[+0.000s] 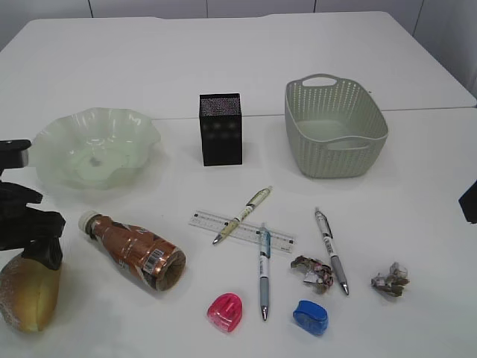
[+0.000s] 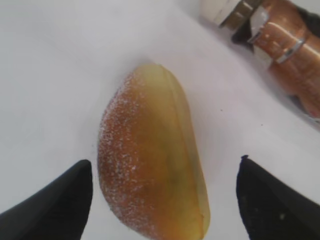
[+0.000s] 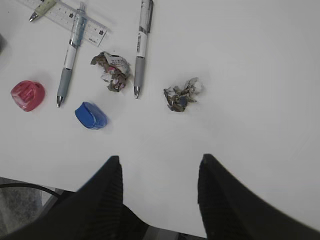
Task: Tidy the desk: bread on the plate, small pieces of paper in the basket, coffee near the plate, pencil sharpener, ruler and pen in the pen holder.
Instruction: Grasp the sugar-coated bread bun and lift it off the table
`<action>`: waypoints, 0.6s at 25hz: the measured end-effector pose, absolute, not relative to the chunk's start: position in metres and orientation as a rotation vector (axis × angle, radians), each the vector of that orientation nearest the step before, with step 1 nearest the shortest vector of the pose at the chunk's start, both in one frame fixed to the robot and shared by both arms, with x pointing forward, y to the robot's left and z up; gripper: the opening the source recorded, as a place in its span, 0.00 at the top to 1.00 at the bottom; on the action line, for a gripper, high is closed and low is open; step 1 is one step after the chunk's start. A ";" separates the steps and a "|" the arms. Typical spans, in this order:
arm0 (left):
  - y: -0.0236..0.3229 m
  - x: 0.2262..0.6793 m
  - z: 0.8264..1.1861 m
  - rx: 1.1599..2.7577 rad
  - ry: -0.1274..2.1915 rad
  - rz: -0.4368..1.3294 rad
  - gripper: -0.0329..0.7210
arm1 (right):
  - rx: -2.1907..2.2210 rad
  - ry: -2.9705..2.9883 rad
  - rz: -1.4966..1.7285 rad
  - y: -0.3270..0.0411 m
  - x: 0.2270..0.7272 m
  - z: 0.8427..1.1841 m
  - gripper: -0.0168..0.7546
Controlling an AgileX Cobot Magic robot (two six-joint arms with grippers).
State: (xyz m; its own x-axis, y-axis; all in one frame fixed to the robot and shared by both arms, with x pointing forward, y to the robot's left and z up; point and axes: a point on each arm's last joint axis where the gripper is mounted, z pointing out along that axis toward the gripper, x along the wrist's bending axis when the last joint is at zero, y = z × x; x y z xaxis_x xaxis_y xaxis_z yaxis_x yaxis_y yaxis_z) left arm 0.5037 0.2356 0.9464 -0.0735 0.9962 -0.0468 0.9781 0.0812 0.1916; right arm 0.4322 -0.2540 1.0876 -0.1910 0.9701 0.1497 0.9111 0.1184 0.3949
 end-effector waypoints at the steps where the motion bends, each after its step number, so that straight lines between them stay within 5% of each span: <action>1: 0.236 0.504 0.944 2.023 2.188 0.163 0.08 | 1.898 2.236 0.612 -0.254 0.432 1.088 0.51; 15: 0.236 0.509 0.930 2.066 2.201 0.169 0.08 | 1.898 2.236 0.612 -0.254 0.432 1.088 0.51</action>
